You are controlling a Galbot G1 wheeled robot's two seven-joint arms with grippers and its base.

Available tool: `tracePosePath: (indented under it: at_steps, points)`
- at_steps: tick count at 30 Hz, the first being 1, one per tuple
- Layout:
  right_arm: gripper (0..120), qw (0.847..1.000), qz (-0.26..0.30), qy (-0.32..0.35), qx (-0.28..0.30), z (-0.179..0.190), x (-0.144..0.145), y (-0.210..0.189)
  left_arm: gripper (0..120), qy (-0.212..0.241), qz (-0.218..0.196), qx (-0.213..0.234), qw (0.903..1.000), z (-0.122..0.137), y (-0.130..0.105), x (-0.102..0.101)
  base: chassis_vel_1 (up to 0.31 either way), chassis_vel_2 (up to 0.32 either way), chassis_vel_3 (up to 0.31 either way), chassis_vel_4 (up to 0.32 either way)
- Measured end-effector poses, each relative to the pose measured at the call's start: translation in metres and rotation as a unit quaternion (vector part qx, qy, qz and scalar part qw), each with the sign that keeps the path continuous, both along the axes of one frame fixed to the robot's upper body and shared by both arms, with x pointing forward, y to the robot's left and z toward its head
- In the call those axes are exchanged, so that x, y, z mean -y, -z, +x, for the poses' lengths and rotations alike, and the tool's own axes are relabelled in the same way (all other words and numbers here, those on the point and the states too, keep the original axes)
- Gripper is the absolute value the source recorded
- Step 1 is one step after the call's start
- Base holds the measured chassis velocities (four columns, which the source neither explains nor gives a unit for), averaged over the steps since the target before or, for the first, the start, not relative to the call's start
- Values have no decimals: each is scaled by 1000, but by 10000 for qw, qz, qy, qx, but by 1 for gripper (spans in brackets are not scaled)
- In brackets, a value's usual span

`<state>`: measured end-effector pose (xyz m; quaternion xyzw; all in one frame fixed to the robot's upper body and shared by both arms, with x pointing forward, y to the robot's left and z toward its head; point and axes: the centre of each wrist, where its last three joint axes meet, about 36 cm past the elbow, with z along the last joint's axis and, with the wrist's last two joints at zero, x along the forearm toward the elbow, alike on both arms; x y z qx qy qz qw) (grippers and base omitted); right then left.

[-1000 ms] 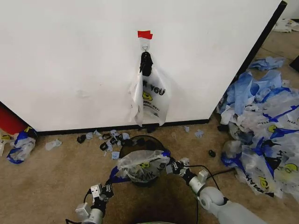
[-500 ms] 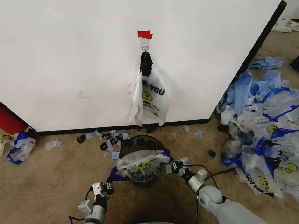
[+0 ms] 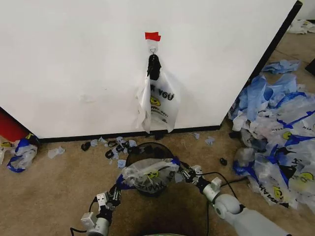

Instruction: Pick up the garbage bag from the wall and place it over the trash bin.

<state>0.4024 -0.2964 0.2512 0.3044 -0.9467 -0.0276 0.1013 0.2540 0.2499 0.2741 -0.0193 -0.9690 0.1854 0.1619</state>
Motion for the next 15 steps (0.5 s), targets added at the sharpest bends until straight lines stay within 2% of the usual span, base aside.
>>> tracePosePath:
  at_steps: [1, 7, 8, 12, 15]
  points:
    - [48, 10000, 0, 0, 0, 0, 0, 0, 48, 0, 0, 0, 10000, 0, 0, 0, 0, 0, 0, 0]
    - [72, 9998, 37, -103, 180, -6, 24, -22, 73, 27, 103, 142, 9998, -9, -19, -6, 0, 0, 0, 0]
    - [72, 9998, 37, -103, 180, -6, 24, -22, 73, 27, 103, 142, 9998, -9, -19, -6, 0, 0, 0, 0]
    - [90, 9990, 100, -270, 349, -13, 28, -38, 90, 113, 227, 49, 9997, -39, -31, -14, 0, 0, 0, 0]
    - [97, 9984, 139, -366, 400, -16, 26, -48, 97, 173, 218, -10, 9996, -53, -37, -16, 0, 0, 0, 0]
